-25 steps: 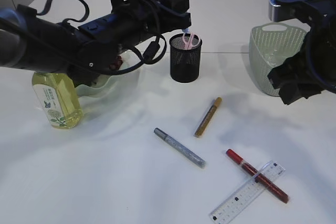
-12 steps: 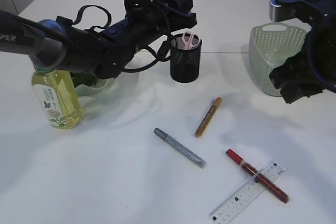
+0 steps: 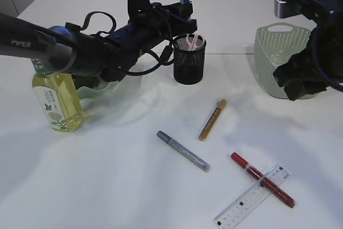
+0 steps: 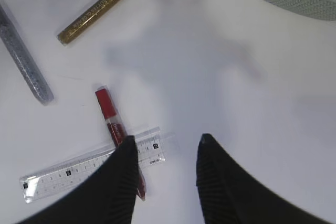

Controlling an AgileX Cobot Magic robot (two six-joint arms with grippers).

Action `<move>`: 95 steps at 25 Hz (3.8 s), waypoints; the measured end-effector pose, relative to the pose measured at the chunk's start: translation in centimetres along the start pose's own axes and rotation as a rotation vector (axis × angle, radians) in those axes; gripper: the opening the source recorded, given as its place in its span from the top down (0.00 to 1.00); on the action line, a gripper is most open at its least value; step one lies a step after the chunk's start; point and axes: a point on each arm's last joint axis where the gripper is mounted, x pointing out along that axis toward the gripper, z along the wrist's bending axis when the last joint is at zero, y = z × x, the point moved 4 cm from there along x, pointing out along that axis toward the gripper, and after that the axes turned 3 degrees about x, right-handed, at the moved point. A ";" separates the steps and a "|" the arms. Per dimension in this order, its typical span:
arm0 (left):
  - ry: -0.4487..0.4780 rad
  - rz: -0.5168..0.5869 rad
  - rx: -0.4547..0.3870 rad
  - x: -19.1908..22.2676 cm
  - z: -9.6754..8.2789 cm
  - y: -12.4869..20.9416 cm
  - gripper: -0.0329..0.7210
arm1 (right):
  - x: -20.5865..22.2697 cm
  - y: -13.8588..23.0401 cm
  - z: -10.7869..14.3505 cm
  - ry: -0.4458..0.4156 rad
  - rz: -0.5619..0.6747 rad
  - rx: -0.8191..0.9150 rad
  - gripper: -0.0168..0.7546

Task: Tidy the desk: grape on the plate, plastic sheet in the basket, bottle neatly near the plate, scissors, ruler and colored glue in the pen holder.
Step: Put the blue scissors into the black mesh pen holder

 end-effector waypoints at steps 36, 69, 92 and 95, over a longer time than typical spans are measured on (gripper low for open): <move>-0.062 0.093 0.003 2.7 3.2 4.6 0.78 | 0.0 -0.7 0.1 -0.005 -0.054 -0.001 0.58; -0.073 0.133 0.003 2.7 3.3 5.0 0.77 | 0.0 -0.8 0.1 -0.006 -0.062 -0.001 0.57; -0.061 0.145 0.024 2.7 3.2 5.2 0.64 | 0.0 -1.0 0.1 -0.007 -0.074 -0.001 0.58; -0.063 0.156 0.025 2.7 3.2 5.3 0.64 | 0.0 -1.0 0.1 -0.007 -0.074 -0.001 0.57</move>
